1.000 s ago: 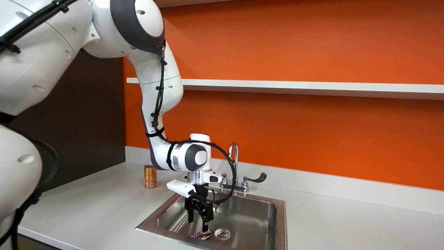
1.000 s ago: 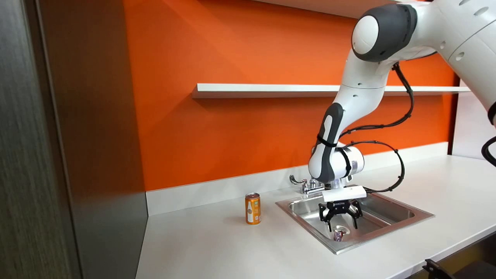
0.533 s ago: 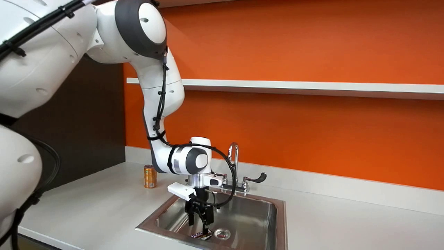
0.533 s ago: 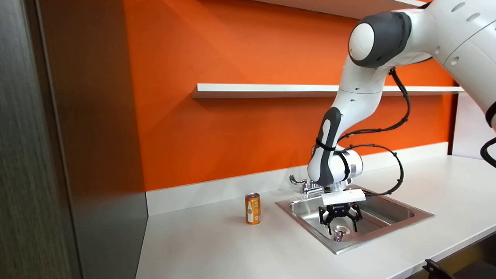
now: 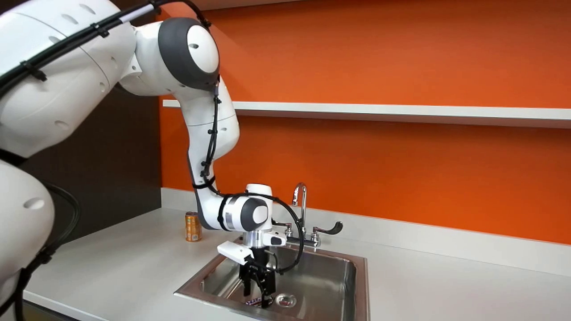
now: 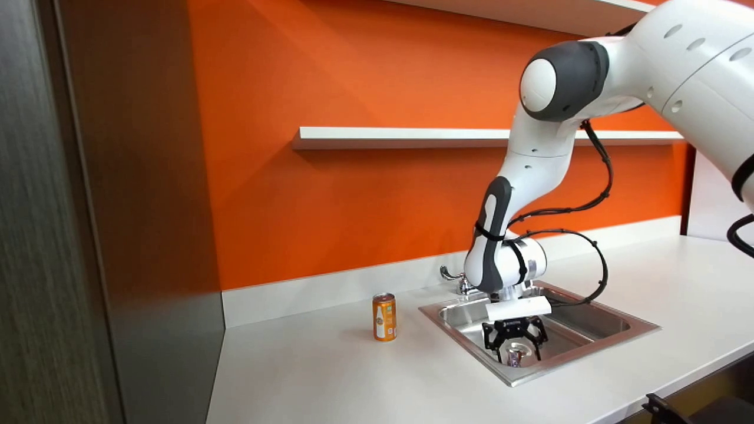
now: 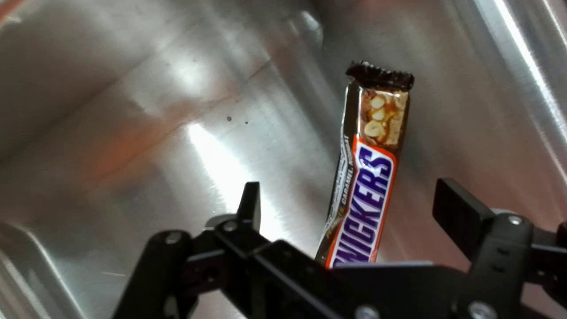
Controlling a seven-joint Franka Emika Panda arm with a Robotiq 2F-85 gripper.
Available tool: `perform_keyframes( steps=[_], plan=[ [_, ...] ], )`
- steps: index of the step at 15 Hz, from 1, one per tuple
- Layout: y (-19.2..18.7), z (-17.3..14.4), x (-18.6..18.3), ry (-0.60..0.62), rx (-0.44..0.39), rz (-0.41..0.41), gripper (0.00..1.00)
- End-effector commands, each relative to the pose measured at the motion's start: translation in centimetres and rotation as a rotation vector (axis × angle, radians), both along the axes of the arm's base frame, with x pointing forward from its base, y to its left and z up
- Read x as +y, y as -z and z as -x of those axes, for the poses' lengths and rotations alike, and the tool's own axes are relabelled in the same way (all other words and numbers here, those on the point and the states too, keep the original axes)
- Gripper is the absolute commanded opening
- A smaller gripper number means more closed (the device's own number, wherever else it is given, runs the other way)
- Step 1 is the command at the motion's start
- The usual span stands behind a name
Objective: Put the chocolate bar on the left counter
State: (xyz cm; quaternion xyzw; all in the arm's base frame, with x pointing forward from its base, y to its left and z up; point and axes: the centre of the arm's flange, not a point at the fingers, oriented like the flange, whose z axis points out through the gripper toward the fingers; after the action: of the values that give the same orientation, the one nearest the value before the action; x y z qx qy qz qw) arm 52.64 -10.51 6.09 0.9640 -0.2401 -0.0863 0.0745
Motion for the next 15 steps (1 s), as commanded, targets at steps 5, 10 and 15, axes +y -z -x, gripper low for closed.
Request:
perform_keyframes(
  steps=[5, 10, 15],
  plan=[
    [0.56, -0.53, 0.30, 0.031, -0.011, 0.002, 0.74],
    [0.83, -0.41, 0.39, 0.033, -0.005, -0.001, 0.33],
    [1.17, -0.30, 0.50, 0.033, 0.002, -0.002, 0.00]
  ],
)
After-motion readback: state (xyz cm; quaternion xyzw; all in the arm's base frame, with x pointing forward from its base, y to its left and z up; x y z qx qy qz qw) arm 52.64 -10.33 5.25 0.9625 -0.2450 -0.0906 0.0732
